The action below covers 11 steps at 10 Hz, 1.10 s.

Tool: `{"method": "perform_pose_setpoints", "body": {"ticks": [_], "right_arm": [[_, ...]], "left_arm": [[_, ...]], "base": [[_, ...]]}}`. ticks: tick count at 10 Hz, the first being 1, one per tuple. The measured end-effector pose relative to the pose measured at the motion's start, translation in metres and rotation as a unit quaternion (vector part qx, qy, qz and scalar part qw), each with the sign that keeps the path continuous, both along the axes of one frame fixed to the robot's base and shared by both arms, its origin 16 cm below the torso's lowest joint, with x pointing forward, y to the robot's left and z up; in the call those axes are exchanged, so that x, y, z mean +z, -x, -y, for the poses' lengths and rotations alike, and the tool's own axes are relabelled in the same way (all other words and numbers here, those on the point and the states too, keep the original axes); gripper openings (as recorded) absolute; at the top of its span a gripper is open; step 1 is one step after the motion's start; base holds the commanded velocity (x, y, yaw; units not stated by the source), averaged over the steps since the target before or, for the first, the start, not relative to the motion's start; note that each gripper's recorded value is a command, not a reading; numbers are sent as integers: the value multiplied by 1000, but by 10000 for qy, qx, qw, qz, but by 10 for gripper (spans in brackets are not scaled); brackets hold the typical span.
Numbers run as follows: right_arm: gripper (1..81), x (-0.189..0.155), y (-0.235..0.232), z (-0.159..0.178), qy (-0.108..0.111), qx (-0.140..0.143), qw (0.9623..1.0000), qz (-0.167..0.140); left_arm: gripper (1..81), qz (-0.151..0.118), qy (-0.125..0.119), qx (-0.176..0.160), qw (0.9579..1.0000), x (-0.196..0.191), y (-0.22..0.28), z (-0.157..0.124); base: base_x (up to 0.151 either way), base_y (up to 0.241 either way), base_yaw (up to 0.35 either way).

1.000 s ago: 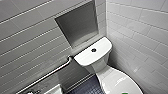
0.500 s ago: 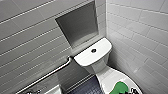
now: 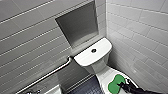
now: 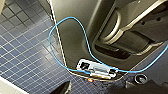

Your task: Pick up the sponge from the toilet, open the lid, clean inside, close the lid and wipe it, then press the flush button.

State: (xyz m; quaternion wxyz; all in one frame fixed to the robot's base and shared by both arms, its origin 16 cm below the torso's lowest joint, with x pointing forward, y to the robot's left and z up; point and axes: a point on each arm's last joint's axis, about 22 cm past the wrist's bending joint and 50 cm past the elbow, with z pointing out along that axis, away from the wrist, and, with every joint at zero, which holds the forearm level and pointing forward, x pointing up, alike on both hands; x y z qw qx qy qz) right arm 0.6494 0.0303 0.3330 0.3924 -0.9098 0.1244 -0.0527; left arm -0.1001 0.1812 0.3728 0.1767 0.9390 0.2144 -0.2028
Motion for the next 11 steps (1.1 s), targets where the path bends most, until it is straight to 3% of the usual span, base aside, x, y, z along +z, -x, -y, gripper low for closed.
{"method": "perform_pose_setpoints", "body": {"ticks": [4,8,11], "right_arm": [[10,-5,-12,-10,-20,-214,9989,-412],[10,-18,-12,-28,58,-164,9989,-429],[10,-27,-4,-14,174,-698,9959,-540]], "left_arm": [[811,-71,-158,-43,9998,-5,4,-5],[811,-82,-314,225,9992,2,16,-3],[811,-79,-299,244,9992,2,17,2]], "base": [[0,0,0],[0,0,0],[0,0,0]]}}
